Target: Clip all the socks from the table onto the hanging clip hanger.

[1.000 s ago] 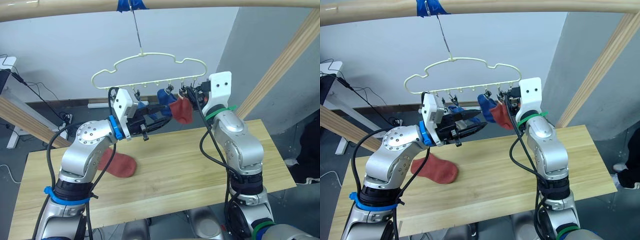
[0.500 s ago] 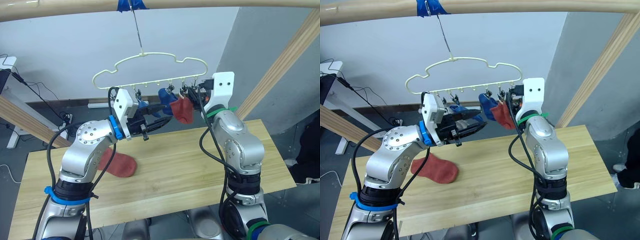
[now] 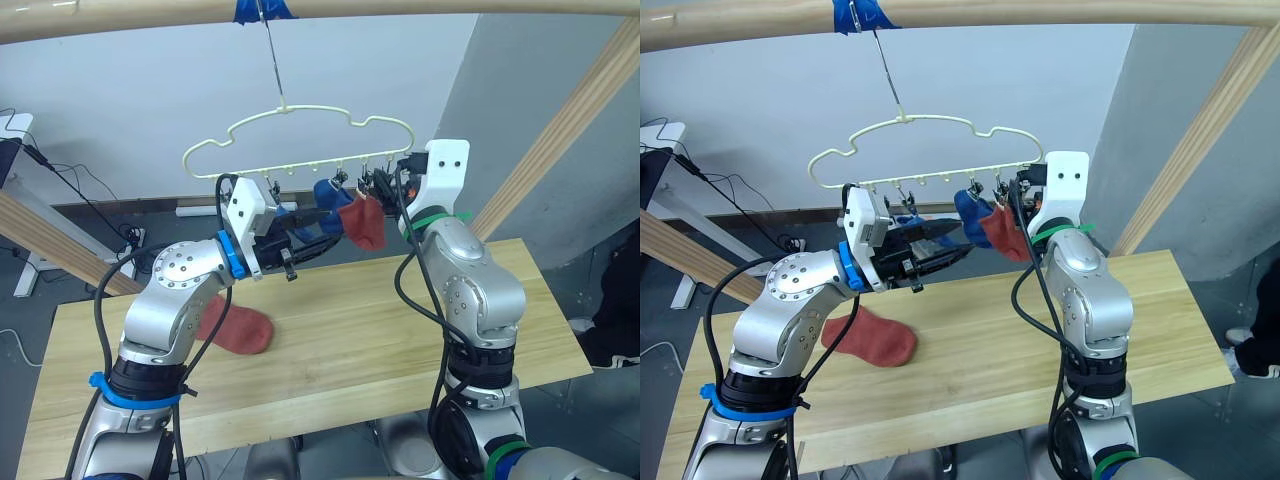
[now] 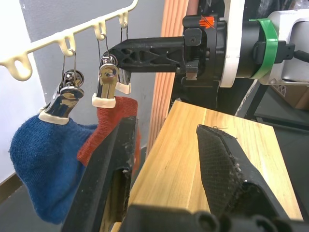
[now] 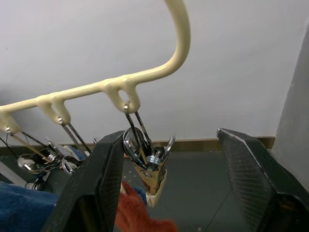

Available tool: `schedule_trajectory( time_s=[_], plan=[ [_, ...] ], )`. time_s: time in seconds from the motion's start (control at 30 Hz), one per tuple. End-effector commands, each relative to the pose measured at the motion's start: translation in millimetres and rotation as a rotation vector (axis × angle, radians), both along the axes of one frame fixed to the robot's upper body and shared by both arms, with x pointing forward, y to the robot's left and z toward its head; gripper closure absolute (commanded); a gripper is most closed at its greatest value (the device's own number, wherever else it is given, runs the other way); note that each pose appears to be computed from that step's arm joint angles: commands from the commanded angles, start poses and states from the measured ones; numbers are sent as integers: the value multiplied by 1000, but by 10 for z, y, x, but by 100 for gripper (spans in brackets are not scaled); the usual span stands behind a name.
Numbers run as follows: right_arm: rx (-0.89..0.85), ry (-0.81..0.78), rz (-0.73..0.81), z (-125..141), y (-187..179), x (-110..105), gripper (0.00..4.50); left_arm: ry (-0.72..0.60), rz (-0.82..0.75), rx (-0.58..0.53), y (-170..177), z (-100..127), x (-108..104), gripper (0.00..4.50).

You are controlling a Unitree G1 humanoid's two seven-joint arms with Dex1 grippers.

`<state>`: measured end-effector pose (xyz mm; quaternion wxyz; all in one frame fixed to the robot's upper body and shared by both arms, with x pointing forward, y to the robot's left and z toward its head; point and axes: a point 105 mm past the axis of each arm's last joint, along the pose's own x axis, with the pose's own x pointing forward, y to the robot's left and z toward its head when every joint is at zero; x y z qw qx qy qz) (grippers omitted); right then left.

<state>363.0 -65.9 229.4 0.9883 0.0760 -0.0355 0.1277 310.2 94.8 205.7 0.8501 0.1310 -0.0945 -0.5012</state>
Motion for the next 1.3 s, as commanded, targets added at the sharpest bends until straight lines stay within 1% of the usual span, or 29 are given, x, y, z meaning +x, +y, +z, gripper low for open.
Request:
schedule_trajectory(
  time_s=[0.03,0.27,0.37,0.5,0.53,0.6,0.63,1.07,1.23,1.3],
  plan=[
    [31,-55,5,156,3,-79,139,-53,-24,0,-48,98,-39,237],
    [37,-51,14,154,19,-90,139,-53,-27,-1,-60,94,-37,237],
    [41,-49,22,152,33,-100,192,-52,-28,-1,-62,92,-40,235],
    [41,-52,34,157,52,-110,326,-50,-25,-2,-56,85,-42,235],
    [41,-53,36,158,55,-112,367,-49,-24,-3,-55,82,-44,235],
    [39,-54,40,159,61,-117,423,-48,-22,-2,-53,72,-48,235],
    [38,-55,42,160,63,-119,435,-46,-20,-2,-51,63,-49,235],
    [15,-67,54,151,76,-125,437,-13,38,1,14,-88,-70,235],
    [11,-68,56,146,80,-123,437,-14,42,0,8,-89,-67,235],
    [7,-69,55,145,76,-124,437,6,74,-34,47,-96,-46,235]
  ],
)
